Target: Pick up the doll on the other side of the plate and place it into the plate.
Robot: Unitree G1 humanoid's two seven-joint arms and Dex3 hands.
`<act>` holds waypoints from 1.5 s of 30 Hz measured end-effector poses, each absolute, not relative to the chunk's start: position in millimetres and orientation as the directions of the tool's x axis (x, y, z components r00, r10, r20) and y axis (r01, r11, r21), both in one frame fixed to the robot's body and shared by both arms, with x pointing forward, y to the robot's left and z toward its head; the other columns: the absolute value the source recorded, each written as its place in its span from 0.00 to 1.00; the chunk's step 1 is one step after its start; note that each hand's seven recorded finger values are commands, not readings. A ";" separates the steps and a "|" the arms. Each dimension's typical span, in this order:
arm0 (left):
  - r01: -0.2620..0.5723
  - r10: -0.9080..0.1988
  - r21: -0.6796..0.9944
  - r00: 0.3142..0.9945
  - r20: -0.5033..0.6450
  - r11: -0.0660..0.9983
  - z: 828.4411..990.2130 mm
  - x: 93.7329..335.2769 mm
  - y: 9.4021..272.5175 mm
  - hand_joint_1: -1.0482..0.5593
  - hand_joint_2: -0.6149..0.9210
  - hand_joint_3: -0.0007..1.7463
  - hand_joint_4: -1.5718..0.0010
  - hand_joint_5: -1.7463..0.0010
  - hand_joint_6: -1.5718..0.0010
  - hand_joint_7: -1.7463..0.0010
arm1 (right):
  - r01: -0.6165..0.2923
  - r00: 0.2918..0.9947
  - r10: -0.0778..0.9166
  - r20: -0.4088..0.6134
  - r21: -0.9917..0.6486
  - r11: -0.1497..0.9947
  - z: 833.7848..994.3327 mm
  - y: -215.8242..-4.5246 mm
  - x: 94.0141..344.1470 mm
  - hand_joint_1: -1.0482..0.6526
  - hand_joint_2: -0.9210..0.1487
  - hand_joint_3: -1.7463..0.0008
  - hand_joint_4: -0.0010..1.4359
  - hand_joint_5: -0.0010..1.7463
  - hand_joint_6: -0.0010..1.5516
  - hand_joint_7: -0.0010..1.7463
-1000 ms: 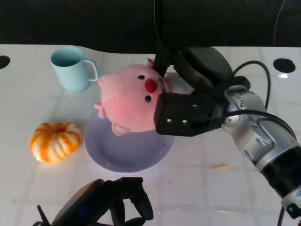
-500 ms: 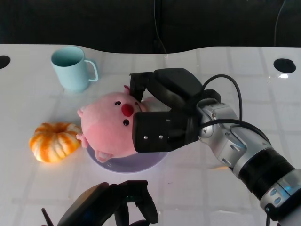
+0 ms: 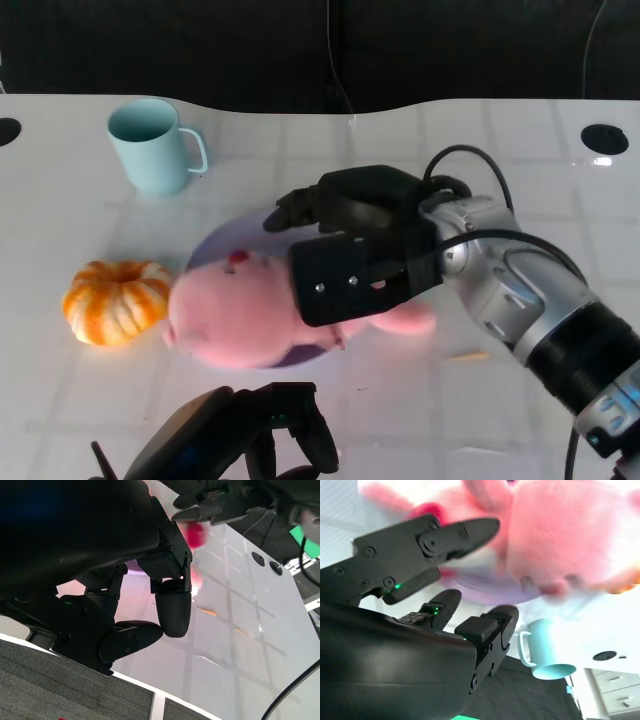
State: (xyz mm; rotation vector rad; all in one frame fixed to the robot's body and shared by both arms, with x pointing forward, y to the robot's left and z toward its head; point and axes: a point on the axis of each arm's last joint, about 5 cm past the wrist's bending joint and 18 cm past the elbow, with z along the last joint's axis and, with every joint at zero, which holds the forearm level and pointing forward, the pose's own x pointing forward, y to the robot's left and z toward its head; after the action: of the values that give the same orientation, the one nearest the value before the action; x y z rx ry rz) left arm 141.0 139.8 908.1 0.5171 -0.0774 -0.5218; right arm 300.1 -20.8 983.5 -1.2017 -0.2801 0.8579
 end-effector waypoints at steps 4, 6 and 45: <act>0.456 -0.495 0.492 0.867 -0.058 0.741 908.3 141.5 139.8 0.52 0.82 0.48 0.56 0.02 0.55 0.27 | -0.395 0.659 0.721 -0.216 -0.914 0.087 994.0 -25.6 298.5 0.21 0.00 0.89 0.33 0.07 0.25 0.01; 0.456 -0.495 0.494 0.867 -0.057 0.741 908.6 142.0 139.8 0.52 0.83 0.48 0.56 0.03 0.55 0.27 | -0.379 0.653 0.730 -0.201 -0.921 0.086 999.8 -27.9 296.6 0.21 0.00 0.88 0.33 0.07 0.24 0.00; 0.445 -0.489 0.491 0.871 -0.042 0.749 912.1 149.1 141.0 0.51 0.81 0.49 0.53 0.00 0.54 0.28 | -0.227 0.841 0.525 0.130 -0.796 0.561 955.7 -177.1 198.8 0.59 0.50 0.35 0.66 0.89 0.61 0.60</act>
State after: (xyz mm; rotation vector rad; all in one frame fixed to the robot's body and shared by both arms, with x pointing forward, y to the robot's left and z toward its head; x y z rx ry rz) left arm 149.1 141.0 912.1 0.5126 -0.0908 -0.5109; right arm 198.8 -177.1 955.7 -0.8698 -0.3756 0.4554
